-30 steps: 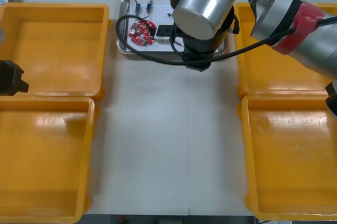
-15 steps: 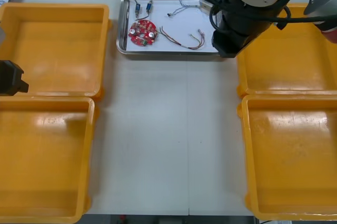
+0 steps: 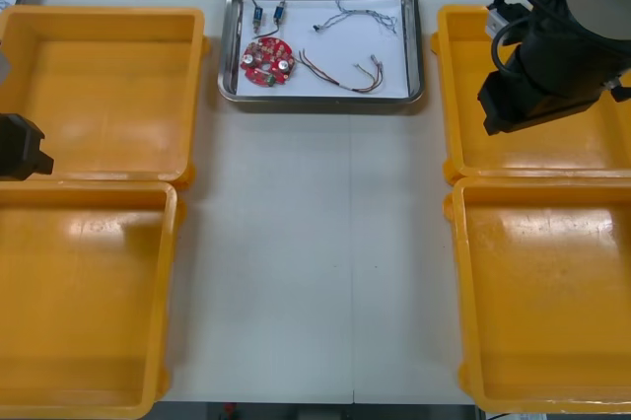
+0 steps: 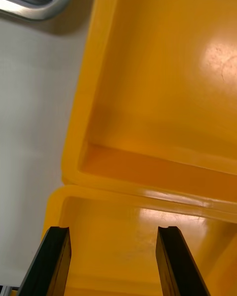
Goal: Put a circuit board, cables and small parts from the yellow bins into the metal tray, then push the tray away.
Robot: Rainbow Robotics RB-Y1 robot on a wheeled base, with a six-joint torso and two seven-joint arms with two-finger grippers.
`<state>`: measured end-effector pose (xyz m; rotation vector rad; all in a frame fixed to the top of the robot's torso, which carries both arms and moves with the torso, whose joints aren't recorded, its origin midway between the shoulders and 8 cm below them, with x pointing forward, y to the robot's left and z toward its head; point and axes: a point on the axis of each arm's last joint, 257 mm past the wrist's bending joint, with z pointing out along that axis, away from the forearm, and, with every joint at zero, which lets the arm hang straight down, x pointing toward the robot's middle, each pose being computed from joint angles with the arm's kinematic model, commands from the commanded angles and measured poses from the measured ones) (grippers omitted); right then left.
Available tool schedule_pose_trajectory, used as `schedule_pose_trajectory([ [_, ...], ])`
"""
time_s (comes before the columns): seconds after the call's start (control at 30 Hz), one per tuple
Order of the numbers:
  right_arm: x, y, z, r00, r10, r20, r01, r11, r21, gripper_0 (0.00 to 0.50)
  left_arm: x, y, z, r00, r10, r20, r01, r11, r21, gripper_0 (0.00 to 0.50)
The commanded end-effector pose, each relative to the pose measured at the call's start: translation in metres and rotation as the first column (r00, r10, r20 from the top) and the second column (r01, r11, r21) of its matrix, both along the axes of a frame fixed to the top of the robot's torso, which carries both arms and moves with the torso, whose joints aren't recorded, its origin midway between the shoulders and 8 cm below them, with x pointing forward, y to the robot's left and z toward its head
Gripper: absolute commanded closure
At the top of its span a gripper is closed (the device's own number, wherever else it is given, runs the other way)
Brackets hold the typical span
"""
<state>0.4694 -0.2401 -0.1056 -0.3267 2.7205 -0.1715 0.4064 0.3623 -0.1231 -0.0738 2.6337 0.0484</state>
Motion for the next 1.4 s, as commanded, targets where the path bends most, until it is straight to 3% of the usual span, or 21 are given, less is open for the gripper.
schedule_pose_trajectory([
  [0.03, -0.016, -0.046, 0.007, 0.990, -0.134, 0.034, 0.132, 0.990, 0.059, 0.000, -0.004, 0.015, 0.014, 0.998, -0.057, 0.019, 0.055, 0.995, 0.084, 0.000],
  [0.23, -0.041, -0.080, -0.008, 0.978, -0.210, 0.003, 0.208, 0.969, 0.130, 0.000, -0.004, 0.015, 0.014, 0.998, -0.057, 0.019, 0.055, 0.995, 0.084, 0.000],
  [0.6, -0.074, -0.126, -0.027, 0.952, -0.307, -0.005, 0.303, 0.937, 0.173, 0.000, -0.004, 0.015, 0.014, 0.998, -0.057, 0.019, 0.055, 0.995, 0.084, 0.000],
  [0.93, -0.079, -0.138, -0.038, 0.951, -0.309, 0.031, 0.300, 0.940, 0.165, 0.000, -0.004, 0.015, 0.014, 0.998, -0.057, 0.019, 0.055, 0.995, 0.084, 0.000],
  [1.4, -0.080, -0.130, -0.051, 0.956, -0.294, 0.019, 0.285, 0.940, 0.189, 0.000, -0.004, 0.015, 0.014, 0.998, -0.057, 0.019, 0.055, 0.995, 0.084, 0.000],
])
